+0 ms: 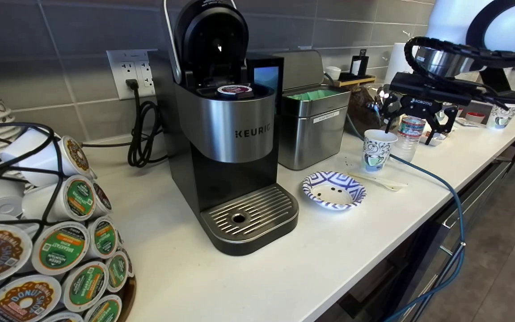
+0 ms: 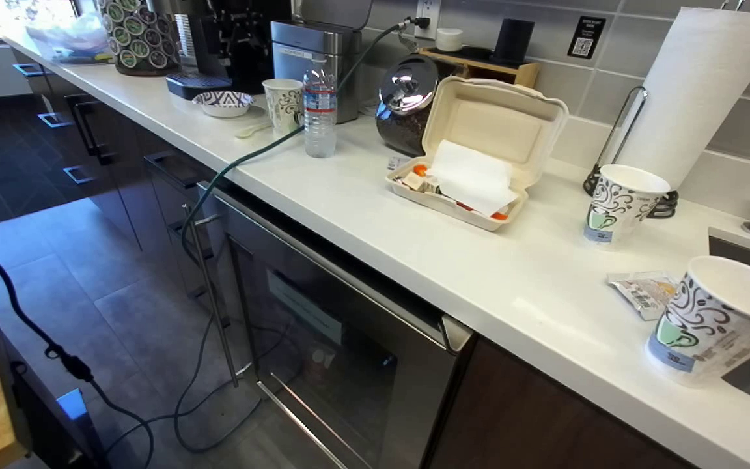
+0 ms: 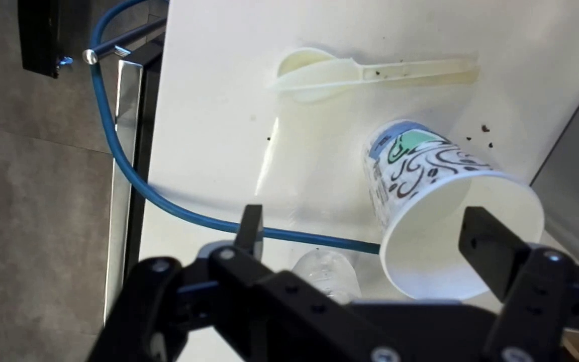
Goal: Move the cup to the right
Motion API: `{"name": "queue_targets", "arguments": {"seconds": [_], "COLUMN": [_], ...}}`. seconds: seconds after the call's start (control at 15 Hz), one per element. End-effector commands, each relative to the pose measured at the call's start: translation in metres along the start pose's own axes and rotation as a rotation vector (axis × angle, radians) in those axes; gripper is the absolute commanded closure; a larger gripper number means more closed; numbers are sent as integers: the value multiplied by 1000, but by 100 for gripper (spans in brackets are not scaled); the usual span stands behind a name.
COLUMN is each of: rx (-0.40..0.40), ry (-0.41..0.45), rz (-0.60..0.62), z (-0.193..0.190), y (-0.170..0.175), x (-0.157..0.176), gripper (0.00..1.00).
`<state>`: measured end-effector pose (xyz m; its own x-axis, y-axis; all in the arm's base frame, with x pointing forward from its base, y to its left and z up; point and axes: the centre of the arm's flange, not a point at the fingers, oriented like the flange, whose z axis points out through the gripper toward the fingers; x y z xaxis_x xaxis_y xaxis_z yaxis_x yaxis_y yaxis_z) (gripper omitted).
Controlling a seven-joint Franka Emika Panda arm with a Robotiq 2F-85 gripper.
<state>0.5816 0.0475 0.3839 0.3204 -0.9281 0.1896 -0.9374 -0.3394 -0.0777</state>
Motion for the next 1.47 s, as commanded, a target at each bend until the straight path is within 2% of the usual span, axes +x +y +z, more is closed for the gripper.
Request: {"name": "queue_targets", "arguments": {"seconds": [0.0,0.07,0.2,0.27,0.33,0.4,0.47,0.53,0.6,0.93,1.13,1.4], "rx": [-19,-22,-31,-33,-36,-35,-34,-36,-37,-33,-50,-68], "ry": [41,51,69,75,80,87,94,98,102,127,151,123], "rz": [77,92,133,145,156,165,172,178,183,201,195,135], "z": [14,17,23,26,27,29,31,33,34,36,31,-19], "y": [-23,-25,-30,-33,-35,-36,-37,-39,-40,-40,-34,-21], "x": [0,0,0,0,-1,-1,-2,-2,-3,-1,3,27], "gripper": [0,9,20,19,33,43,44,49,59,98,100,99]}}
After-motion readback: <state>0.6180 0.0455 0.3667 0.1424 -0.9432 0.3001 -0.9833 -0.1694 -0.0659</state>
